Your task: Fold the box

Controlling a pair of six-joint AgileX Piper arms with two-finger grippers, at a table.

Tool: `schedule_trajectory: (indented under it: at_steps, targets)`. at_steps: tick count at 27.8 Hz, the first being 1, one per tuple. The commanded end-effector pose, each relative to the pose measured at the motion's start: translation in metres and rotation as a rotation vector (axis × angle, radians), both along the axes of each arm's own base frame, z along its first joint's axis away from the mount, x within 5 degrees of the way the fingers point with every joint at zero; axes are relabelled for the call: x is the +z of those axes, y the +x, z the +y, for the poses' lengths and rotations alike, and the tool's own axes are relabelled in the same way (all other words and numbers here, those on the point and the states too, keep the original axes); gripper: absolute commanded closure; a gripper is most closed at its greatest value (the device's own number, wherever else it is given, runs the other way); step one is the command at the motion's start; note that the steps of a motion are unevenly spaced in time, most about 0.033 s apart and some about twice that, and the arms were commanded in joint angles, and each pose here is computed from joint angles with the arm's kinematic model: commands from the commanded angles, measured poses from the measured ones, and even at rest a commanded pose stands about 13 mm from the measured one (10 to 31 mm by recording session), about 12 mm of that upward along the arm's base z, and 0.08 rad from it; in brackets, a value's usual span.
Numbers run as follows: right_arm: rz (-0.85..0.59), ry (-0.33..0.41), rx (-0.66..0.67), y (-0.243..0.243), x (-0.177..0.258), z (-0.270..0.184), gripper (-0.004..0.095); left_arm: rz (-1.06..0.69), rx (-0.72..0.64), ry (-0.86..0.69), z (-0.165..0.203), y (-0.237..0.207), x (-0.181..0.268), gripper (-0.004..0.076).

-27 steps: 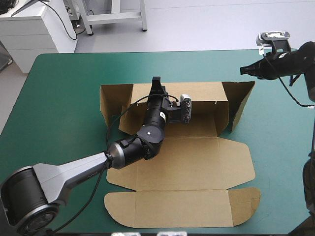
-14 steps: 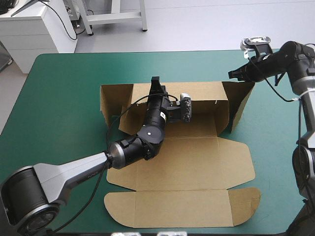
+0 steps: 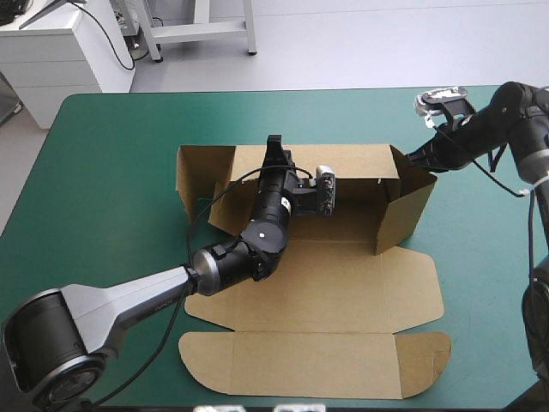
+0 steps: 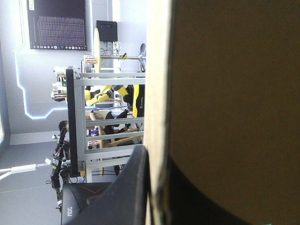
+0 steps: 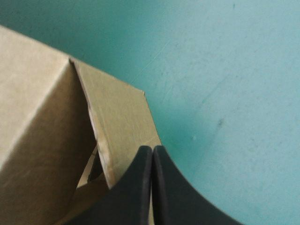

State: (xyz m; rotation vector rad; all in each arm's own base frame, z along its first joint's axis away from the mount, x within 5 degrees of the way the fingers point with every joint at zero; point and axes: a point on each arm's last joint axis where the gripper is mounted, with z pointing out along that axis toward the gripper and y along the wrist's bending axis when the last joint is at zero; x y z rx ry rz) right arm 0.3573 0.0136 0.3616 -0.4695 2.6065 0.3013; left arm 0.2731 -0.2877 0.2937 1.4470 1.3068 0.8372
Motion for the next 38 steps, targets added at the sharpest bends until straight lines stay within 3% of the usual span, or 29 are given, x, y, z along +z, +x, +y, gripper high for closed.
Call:
schedule_trajectory:
  at_steps: [1,6,16,21,24,27,31,34,38]
  targets:
    - [-0.041,0.027,0.035,-0.023,0.014,0.004,0.0927,-0.043,-0.018,-0.049,-0.001,-0.004,0.02,0.0731]
    - [-0.11,0.138,0.049,-0.043,0.006,0.014,0.0927,-0.037,-0.018,-0.041,-0.002,-0.003,0.016,0.0731]
    - [-0.389,0.217,-0.069,-0.081,-0.027,0.015,0.0927,-0.041,-0.02,-0.039,-0.002,-0.003,0.016,0.0731]
    - [-0.361,0.214,-0.01,-0.086,-0.049,0.018,0.0918,-0.041,-0.02,-0.039,-0.002,-0.003,0.016,0.0731]
    - [-0.35,0.178,0.037,-0.09,-0.051,0.018,0.0825,-0.042,-0.017,-0.038,-0.002,-0.003,0.017,0.0731]
    - [-0.368,0.164,0.049,-0.092,-0.047,0.018,0.0659,-0.041,-0.019,-0.039,-0.002,-0.003,0.016,0.0731]
    - [-0.384,0.113,0.159,-0.095,-0.048,0.02,0.0461,-0.045,-0.024,-0.021,-0.002,-0.003,0.016,0.0731]
    - [-0.408,0.074,0.237,-0.096,-0.048,0.021,0.0415,-0.047,-0.026,-0.014,-0.002,-0.003,0.016,0.0731]
    - [-0.449,0.076,0.198,-0.089,-0.049,0.019,0.0412,-0.047,-0.024,-0.014,-0.002,-0.003,0.017,0.0731]
